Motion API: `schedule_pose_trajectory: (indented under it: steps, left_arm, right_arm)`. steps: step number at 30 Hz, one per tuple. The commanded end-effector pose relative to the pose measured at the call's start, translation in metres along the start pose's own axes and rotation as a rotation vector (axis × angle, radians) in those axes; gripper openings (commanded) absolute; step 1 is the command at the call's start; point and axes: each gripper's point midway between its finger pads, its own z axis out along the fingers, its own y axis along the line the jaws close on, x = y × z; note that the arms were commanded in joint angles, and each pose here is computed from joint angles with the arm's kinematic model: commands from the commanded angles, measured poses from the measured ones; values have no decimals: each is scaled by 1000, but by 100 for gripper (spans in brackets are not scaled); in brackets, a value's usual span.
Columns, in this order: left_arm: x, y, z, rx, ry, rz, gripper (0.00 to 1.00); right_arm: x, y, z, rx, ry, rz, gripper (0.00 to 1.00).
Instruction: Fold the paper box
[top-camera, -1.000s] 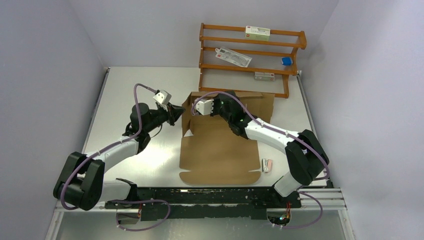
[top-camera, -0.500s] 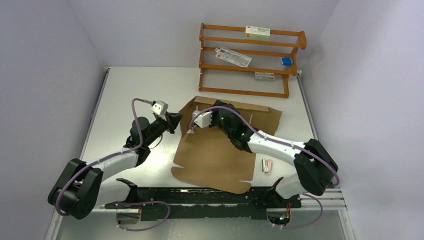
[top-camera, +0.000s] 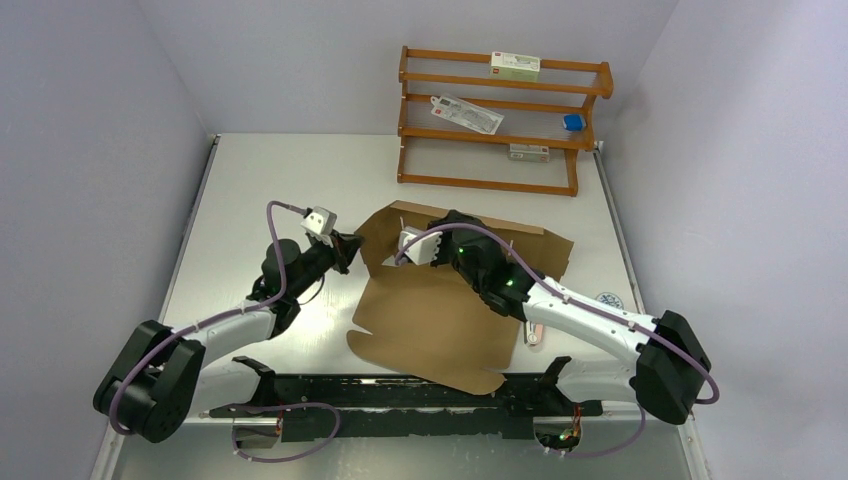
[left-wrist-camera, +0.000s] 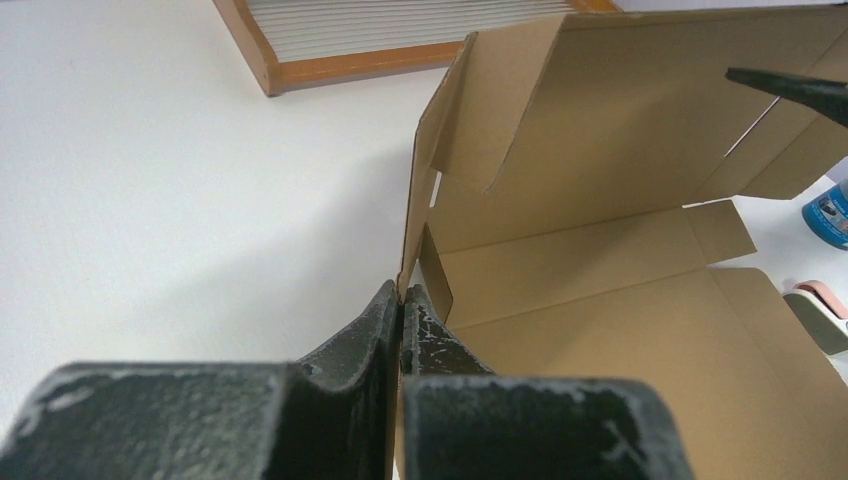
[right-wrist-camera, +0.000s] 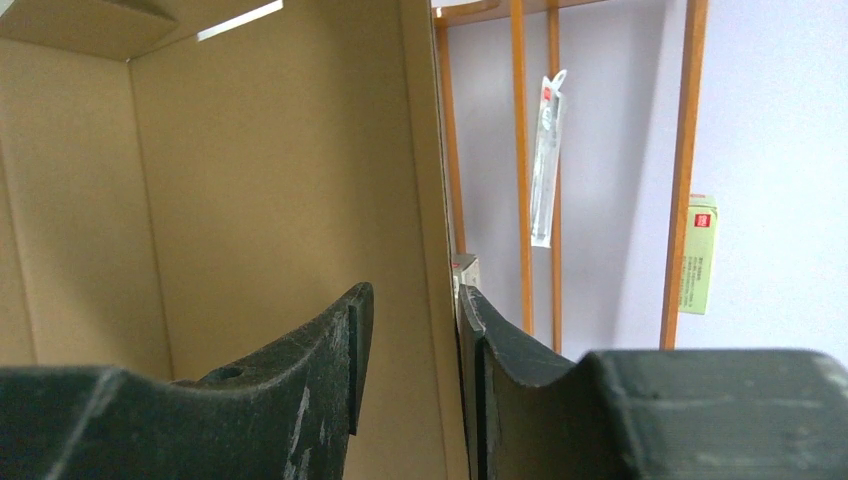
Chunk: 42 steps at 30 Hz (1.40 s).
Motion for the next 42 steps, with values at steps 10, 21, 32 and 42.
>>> schedule_pose_trajectory:
  steps: [10,21,32,42]
  left_arm:
    - [-1,17,-7,-120,77,30,5]
    - [-3,23,-4,-154,95,33,5]
    - [-22,34,6,-211,59,86,5]
    - [-48,38,22,-219,27,156,5]
  right_arm:
    - [31,6,-30,-14,196,-15,39]
    - [40,11,-52,-10,269,-15,30]
    - [16,5,-32,56,211,-18,9]
    - [-11,-23,16,173,102,-66,5]
